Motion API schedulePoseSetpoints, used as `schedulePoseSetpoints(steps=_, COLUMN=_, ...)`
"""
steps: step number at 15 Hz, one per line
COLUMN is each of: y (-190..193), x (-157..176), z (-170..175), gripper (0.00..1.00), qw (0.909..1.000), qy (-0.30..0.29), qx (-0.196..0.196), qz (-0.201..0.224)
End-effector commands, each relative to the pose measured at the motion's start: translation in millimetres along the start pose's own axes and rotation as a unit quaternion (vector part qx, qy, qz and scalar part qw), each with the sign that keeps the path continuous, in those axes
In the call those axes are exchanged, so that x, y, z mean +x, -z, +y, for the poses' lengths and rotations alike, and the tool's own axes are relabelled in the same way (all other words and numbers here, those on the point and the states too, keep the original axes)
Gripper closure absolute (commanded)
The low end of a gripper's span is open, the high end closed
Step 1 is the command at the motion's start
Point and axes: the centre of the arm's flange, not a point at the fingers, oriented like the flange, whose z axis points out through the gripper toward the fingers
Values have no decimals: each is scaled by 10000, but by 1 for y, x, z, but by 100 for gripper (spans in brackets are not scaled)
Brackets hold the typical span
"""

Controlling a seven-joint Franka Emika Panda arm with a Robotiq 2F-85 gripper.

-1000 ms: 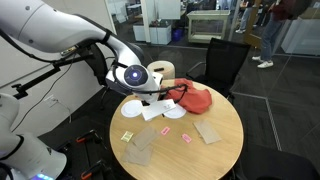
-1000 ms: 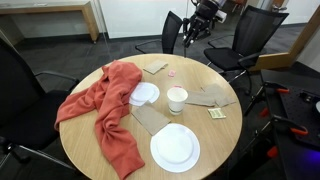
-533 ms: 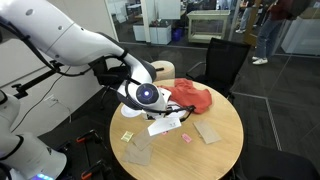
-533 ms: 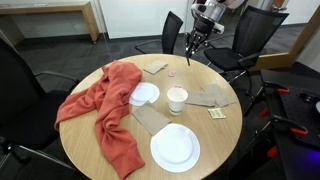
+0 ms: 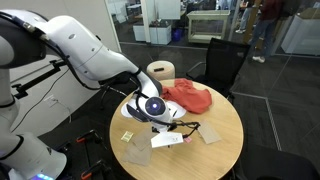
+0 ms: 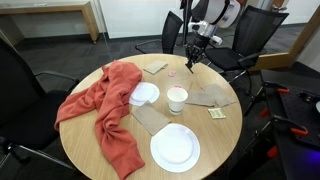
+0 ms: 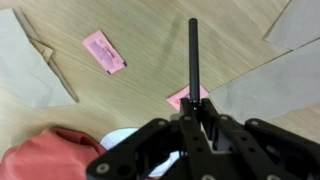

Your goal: Remove the black pen from the white cup

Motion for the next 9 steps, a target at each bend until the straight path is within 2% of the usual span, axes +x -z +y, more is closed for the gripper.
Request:
schedulePoseSetpoints(steps=1, y=-19, x=-11, z=16, gripper=96, qw=9988, qy=-296, qx=18, qz=-400)
schedulePoseSetpoints(steps=5, y=-35, x=-23, z=22, gripper=96, qw=9960, qy=-478, qx=170, qz=-739)
schedulePoseSetpoints(steps=6, y=-37, x=-23, z=24, gripper=60, qw=9951, qy=-510, qx=206, qz=-816)
schedulePoseSetpoints(steps=7, y=-37, x=-22, z=26, gripper=60, qw=9944, qy=-528, qx=238, qz=-881)
schedulePoseSetpoints(steps=9, y=-35, x=-21, z=28, gripper=46, qw=9932, qy=-544, qx=255, qz=-993)
